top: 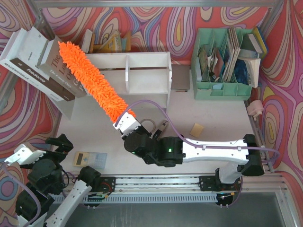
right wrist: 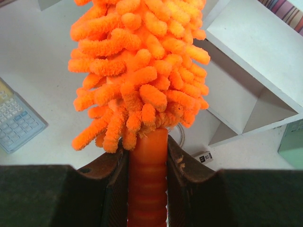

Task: Dust the bookshelf with a duster

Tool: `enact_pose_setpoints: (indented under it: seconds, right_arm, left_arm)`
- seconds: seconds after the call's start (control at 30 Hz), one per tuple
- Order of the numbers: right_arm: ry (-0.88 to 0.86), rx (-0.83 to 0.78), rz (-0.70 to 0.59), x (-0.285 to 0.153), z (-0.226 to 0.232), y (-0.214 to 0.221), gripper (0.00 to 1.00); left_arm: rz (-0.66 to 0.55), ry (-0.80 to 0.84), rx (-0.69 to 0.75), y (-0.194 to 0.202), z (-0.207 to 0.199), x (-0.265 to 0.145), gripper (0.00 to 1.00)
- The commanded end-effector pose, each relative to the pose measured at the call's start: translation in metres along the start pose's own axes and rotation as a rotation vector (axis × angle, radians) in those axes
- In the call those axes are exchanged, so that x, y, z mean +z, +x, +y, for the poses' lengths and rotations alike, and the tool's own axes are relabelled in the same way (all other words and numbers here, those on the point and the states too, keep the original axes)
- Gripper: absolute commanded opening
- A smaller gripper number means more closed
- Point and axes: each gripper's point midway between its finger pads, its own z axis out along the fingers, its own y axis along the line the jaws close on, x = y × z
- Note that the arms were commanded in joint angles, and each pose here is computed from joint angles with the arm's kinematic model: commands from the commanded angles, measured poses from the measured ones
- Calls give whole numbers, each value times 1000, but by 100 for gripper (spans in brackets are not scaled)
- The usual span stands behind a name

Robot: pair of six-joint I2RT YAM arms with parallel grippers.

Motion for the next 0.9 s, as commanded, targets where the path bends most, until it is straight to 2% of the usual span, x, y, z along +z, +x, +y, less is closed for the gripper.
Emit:
enact_pose_setpoints:
  seconds: [0.0, 0.37, 0.6, 0.87]
  right_arm:
    - [15, 5, -13, 5, -2, -12, 0]
    - [39, 49, 57, 28, -19, 10, 0]
    - [-13, 44, 15, 27, -16, 1, 0]
    - [-87, 111, -89, 11, -19, -35, 0]
  left_arm:
    - [-5, -5, 3, 2, 2, 0, 98]
    - [-2, -7, 11, 3, 1, 1, 98]
    - [-2, -5, 10, 3, 1, 1, 98]
    - [-2, -5, 12, 2, 1, 1, 98]
